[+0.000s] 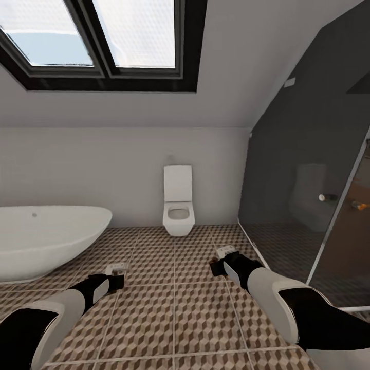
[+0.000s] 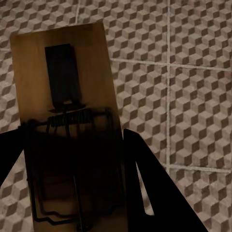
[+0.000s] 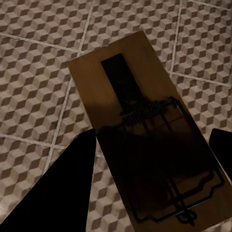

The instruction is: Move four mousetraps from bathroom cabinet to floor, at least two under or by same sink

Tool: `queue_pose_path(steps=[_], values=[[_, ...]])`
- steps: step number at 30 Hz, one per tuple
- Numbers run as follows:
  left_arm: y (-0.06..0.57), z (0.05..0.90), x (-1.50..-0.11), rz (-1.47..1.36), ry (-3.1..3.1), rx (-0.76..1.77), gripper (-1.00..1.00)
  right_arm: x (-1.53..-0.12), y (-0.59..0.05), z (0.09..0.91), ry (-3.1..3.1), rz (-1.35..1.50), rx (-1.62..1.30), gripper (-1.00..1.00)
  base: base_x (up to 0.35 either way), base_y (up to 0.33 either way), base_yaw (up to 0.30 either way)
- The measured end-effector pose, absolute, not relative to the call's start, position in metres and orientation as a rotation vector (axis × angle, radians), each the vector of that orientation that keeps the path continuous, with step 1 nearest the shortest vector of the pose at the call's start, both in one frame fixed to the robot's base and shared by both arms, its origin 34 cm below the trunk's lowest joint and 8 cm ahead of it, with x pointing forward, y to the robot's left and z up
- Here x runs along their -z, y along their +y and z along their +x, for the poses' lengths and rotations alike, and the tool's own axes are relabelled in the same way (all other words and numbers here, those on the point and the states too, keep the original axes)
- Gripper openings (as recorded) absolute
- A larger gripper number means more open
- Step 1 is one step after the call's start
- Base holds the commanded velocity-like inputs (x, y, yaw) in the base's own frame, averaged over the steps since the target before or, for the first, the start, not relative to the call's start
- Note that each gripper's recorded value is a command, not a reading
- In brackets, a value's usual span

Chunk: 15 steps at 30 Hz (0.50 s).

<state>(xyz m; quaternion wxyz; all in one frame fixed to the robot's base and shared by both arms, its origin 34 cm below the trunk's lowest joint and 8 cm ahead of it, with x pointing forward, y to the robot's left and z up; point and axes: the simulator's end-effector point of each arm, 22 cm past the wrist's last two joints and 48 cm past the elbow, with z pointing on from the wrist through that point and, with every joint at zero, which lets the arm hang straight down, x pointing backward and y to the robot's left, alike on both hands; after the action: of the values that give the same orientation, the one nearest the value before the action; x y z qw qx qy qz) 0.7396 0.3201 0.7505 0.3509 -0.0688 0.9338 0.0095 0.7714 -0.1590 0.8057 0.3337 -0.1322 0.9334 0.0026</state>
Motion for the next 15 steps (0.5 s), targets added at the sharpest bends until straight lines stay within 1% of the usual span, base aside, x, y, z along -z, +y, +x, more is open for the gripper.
queue_pose_path(steps=[15], values=[[0.3179,0.7337,-0.7456,-0.195,2.454,-0.009,-1.0,-0.8059,-0.1618,0.772,2.435,-0.342,-0.003,-1.0,0.322,0.0,0.005]])
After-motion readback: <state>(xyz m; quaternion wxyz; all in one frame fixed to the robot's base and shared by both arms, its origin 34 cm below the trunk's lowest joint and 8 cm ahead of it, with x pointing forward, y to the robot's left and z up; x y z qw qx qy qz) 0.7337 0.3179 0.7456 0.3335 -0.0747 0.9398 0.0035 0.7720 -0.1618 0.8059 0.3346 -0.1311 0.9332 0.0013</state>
